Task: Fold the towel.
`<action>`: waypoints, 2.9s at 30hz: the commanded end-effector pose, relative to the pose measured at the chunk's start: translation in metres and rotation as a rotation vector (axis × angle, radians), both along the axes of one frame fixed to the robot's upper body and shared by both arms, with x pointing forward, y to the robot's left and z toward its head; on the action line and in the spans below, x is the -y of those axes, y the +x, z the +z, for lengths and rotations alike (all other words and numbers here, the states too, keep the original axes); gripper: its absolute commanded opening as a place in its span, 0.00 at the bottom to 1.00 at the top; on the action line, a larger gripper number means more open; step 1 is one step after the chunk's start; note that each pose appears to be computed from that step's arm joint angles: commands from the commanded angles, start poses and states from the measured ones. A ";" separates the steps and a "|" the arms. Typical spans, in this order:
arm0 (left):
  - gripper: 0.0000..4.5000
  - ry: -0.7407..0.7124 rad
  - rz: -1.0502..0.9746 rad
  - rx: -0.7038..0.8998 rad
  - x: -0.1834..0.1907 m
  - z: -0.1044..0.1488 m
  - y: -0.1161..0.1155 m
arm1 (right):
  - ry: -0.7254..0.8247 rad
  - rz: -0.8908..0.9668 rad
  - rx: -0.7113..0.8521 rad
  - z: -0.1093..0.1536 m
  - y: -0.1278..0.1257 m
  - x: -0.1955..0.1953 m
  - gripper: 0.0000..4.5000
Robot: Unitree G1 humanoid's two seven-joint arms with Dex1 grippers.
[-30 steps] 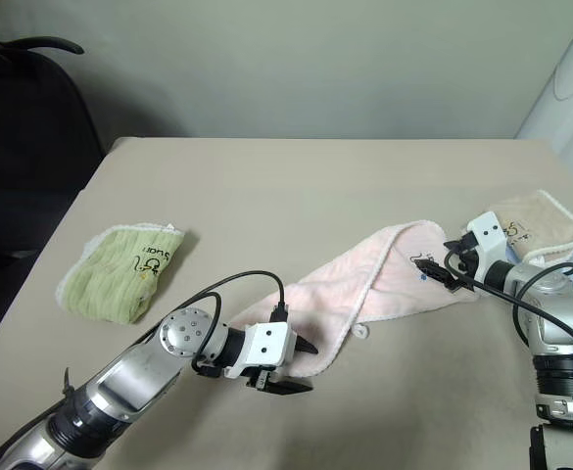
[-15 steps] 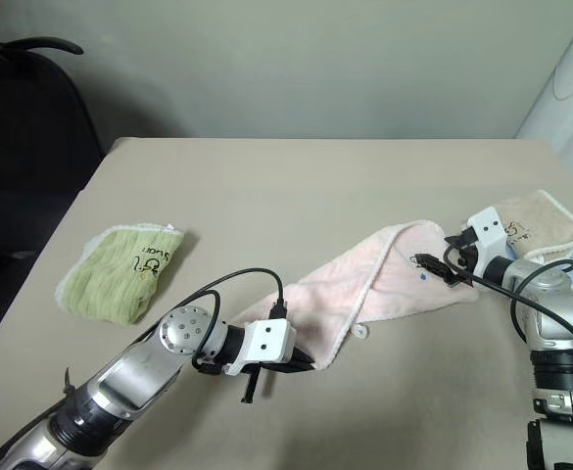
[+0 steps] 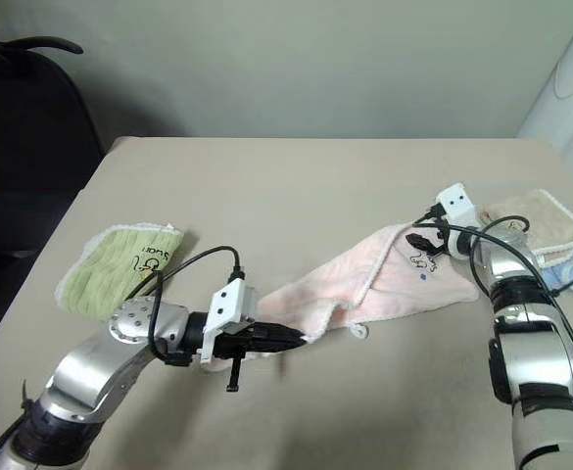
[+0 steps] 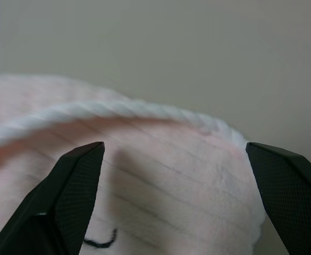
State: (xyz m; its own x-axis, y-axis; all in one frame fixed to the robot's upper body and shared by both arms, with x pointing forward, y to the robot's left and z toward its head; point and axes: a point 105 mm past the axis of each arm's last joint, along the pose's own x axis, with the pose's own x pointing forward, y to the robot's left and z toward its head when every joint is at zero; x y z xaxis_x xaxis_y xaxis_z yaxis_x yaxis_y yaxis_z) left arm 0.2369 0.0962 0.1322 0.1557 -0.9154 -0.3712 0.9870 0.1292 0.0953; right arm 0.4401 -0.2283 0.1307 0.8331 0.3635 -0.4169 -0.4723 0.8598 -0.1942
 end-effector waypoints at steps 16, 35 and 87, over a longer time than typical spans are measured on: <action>0.01 0.151 -0.012 -0.040 -0.027 -0.021 -0.025 | 0.021 -0.195 0.070 0.010 0.015 0.015 1.00; 0.00 0.127 0.081 0.005 -0.038 -0.014 -0.010 | 0.087 -0.125 0.211 0.048 0.004 0.042 0.01; 0.00 -0.231 0.702 0.050 -0.117 0.046 0.045 | 0.062 0.209 0.120 0.048 -0.112 0.076 0.01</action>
State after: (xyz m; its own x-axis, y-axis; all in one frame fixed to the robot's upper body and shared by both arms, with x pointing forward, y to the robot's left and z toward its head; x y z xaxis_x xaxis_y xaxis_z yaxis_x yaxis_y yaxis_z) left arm 0.2694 0.2066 0.1695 0.6966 -0.6905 -0.1949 0.7035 0.7107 -0.0035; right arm 0.3165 -0.2969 0.1702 0.7299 0.6078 -0.3127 -0.6689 0.7293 -0.1439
